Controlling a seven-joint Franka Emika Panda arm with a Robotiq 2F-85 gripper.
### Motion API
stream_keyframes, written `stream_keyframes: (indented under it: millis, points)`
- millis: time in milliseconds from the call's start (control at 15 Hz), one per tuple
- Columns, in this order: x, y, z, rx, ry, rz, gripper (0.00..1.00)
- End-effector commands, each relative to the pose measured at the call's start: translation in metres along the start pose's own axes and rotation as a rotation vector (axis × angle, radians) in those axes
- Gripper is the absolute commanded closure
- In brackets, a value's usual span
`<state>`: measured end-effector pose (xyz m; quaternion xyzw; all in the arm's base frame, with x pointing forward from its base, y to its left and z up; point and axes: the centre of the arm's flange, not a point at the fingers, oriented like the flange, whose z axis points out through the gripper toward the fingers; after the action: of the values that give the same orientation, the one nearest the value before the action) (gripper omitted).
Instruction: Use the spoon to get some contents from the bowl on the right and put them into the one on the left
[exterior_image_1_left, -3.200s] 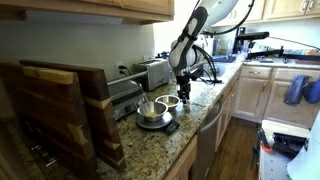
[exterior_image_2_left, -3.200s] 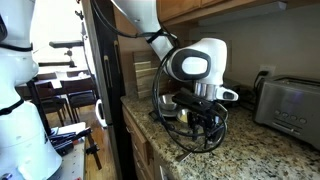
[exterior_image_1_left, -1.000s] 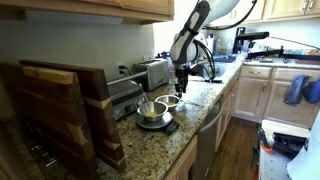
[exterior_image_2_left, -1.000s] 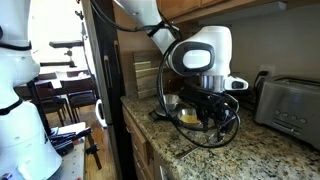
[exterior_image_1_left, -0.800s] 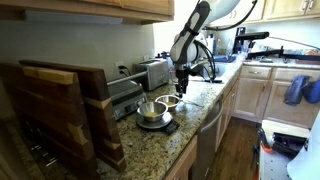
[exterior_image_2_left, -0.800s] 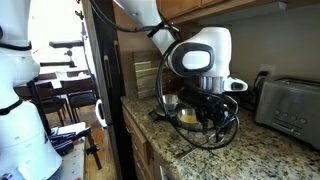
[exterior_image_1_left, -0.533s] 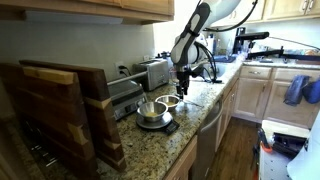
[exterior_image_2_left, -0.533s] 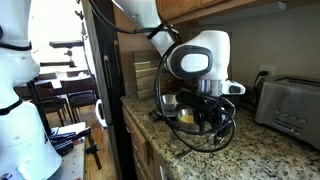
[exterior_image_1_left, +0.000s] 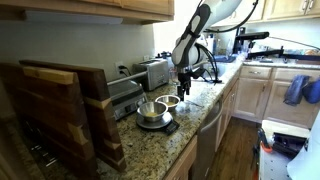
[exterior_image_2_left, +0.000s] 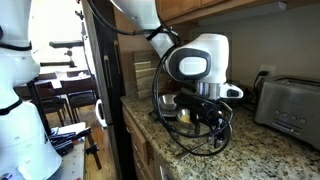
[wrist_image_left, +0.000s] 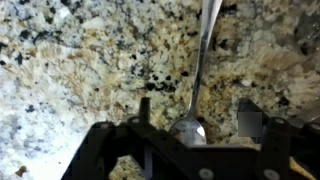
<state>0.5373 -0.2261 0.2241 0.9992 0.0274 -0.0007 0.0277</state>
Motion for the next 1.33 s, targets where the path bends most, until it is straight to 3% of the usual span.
stream_keyframes:
  millis: [0,67,267,333,467,600,733,867,1133,1267]
  points:
    - [-0.01,0.003,0.004,0.023,-0.01,0.027,0.25]
    - [-0.01,0.004,0.006,0.026,-0.014,0.032,0.22]
    - [-0.01,0.006,0.012,0.033,-0.02,0.041,0.29]
    - [-0.01,0.006,0.015,0.036,-0.024,0.047,0.24]
    - [-0.01,0.006,0.02,0.044,-0.03,0.055,0.25]
    - [-0.009,0.006,0.019,0.049,-0.024,0.061,0.41]
    - [-0.007,0.006,0.018,0.053,-0.017,0.064,0.4]
    - [-0.005,0.006,0.017,0.06,-0.014,0.063,0.48]
    - [-0.006,0.006,0.019,0.072,-0.018,0.076,0.5]
    - [-0.007,0.007,0.018,0.074,-0.018,0.083,0.56]
